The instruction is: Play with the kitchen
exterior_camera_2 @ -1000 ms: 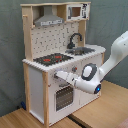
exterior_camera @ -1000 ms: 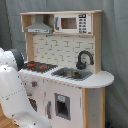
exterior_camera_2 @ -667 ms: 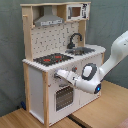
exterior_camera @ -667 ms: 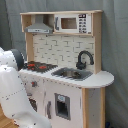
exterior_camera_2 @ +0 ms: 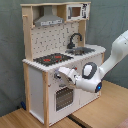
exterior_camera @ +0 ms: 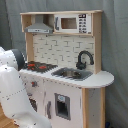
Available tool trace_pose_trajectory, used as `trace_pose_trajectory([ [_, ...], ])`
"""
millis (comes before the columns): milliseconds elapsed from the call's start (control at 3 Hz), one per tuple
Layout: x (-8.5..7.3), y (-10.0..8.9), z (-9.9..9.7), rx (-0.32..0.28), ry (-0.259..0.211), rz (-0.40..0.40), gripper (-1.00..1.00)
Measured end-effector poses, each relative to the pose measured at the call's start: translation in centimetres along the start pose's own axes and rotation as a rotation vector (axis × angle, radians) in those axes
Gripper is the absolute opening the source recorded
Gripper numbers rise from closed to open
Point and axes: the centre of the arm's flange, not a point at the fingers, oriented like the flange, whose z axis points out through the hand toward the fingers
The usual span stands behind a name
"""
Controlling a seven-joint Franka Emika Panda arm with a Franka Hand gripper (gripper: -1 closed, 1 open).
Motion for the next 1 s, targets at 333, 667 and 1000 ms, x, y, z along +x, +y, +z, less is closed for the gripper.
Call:
trace_pose_trajectory([
  [333, 0.0, 0.0, 0.0, 0.002, 0.001, 0.078, -1.0],
  [667, 0.0, 0.0, 0.0, 0.002, 0.001, 0.078, 1.0],
  [1000, -2.2, -2.2, -0.4, 0.028, -0.024, 0.043, 1.0],
])
